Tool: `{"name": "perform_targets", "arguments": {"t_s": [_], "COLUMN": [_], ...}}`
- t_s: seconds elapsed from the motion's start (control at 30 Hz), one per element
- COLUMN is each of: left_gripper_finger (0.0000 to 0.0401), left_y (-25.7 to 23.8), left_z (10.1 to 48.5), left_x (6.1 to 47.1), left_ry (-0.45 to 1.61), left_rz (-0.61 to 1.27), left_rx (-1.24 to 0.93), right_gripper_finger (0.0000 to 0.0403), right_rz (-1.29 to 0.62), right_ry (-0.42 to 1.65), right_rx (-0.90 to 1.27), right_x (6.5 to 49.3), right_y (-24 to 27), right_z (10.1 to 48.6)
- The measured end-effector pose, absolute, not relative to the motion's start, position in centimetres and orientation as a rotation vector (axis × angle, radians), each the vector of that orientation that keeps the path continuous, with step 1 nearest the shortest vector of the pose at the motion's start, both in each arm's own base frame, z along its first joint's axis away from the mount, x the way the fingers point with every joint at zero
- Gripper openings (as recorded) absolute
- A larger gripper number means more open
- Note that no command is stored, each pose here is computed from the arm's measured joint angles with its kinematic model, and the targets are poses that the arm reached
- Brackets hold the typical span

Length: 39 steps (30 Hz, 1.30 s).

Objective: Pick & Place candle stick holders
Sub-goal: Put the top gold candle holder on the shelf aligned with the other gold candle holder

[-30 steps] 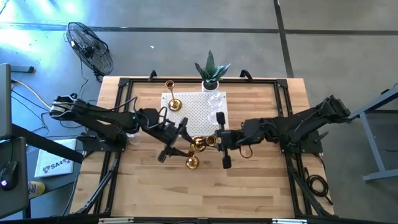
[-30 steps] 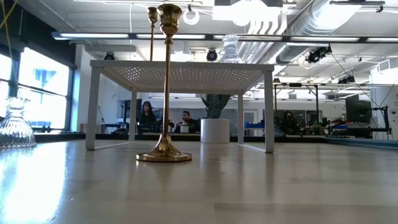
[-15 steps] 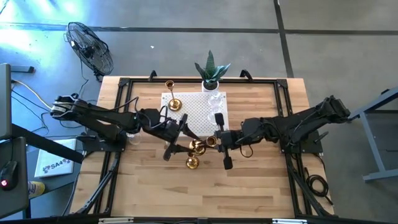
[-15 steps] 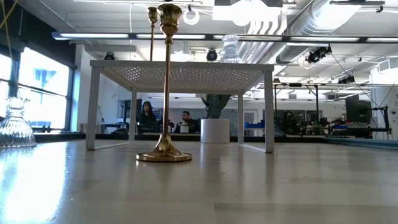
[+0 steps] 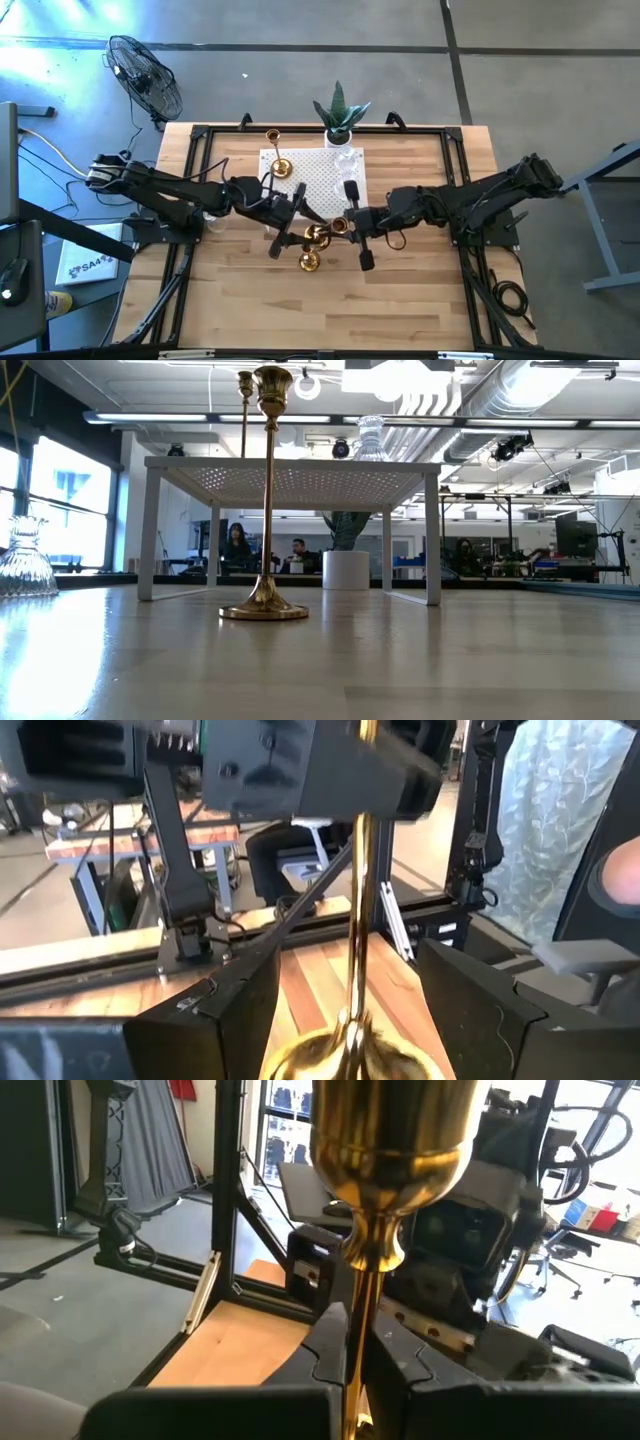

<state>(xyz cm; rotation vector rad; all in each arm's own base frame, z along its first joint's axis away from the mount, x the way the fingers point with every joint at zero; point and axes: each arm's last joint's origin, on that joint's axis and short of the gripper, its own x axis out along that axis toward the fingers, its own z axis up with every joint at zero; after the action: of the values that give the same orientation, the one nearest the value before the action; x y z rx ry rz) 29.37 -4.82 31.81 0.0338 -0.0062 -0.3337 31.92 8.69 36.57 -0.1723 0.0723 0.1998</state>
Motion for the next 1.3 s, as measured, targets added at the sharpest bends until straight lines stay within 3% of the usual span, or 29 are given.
{"name": "perform_targets", "arguments": {"t_s": [1.3], "left_gripper_finger": [0.0232], "left_y": [-5.3], "left_z": [31.4], "left_x": [31.0], "left_ry": [-0.024], "left_rz": [-0.417], "left_rx": [0.022], "right_gripper_finger": [0.0005], "right_rz": [0.198], "right_ry": [0.112], "right_rx": [-0.176], "right_x": [32.7], "right_y": [8.1], "right_z": [35.6]}}
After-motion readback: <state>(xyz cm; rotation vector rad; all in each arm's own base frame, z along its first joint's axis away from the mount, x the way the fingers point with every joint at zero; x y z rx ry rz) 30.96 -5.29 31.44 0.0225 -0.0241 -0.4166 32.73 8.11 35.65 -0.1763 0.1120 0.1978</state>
